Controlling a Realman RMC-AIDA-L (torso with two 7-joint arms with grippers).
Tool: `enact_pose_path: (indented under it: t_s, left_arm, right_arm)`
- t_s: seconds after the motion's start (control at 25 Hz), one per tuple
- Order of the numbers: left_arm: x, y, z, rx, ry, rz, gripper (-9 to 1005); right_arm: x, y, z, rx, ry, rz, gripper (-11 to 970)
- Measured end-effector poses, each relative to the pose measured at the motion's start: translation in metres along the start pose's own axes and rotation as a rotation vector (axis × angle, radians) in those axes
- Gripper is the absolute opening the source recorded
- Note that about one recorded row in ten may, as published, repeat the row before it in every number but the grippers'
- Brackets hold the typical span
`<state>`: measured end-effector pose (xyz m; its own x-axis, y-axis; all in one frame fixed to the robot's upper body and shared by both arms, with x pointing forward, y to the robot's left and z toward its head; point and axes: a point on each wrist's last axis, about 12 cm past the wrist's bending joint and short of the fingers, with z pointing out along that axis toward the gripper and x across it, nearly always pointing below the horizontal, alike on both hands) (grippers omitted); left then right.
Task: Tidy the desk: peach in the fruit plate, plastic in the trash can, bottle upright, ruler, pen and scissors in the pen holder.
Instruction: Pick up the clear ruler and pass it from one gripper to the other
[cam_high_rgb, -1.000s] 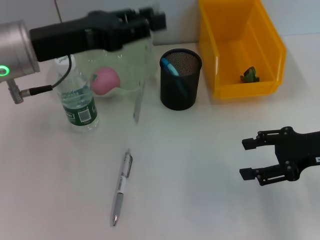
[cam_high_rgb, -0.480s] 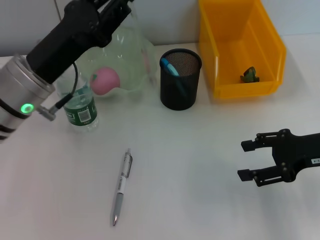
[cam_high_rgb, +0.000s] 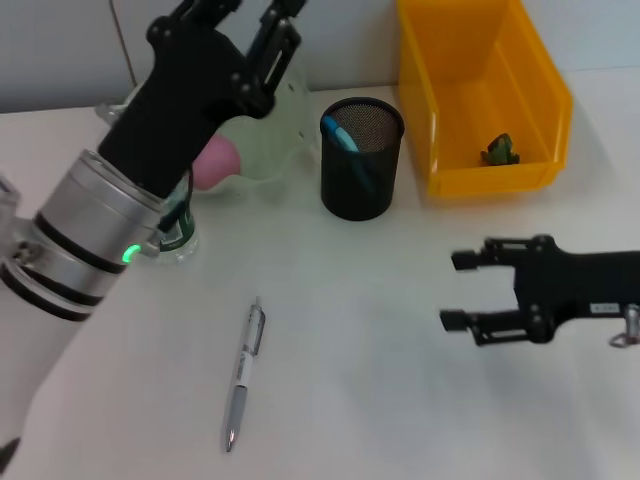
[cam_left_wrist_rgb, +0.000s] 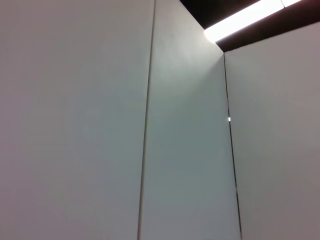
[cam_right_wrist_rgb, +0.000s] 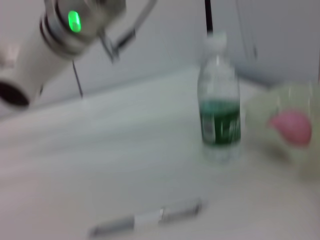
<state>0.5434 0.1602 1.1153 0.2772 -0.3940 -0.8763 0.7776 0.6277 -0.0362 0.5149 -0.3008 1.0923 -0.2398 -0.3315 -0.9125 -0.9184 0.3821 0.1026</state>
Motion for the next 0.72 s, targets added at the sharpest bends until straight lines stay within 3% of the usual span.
enact_pose_path:
  t_s: [0.12,0.24,0.32,0.56,0.72]
  left_arm:
    - [0.007,-0.016,0.004,-0.048,0.019,0.08,387]
    - [0.011,-0.021,0.006,-0.054,0.037,0.095,387]
    - [0.013,-0.024,0.008,-0.057,0.046,0.099,387]
    - [0.015,-0.029,0.014,-0.116,0.052,0.101,388]
    - [0.015,-0.032,0.016,-0.126,0.05,0.108,387]
  right_arm:
    - [0.004,0.002,0.008,0.045,-0.161,-0.034,794]
    - [0.011,0.008,0.016,0.115,-0.314,-0.127,794]
    - [0.016,0.014,0.024,0.232,-0.471,-0.189,794]
    - [0.019,0.022,0.042,0.379,-0.618,-0.239,795]
    - [0.015,0.028,0.061,0.402,-0.652,-0.247,795]
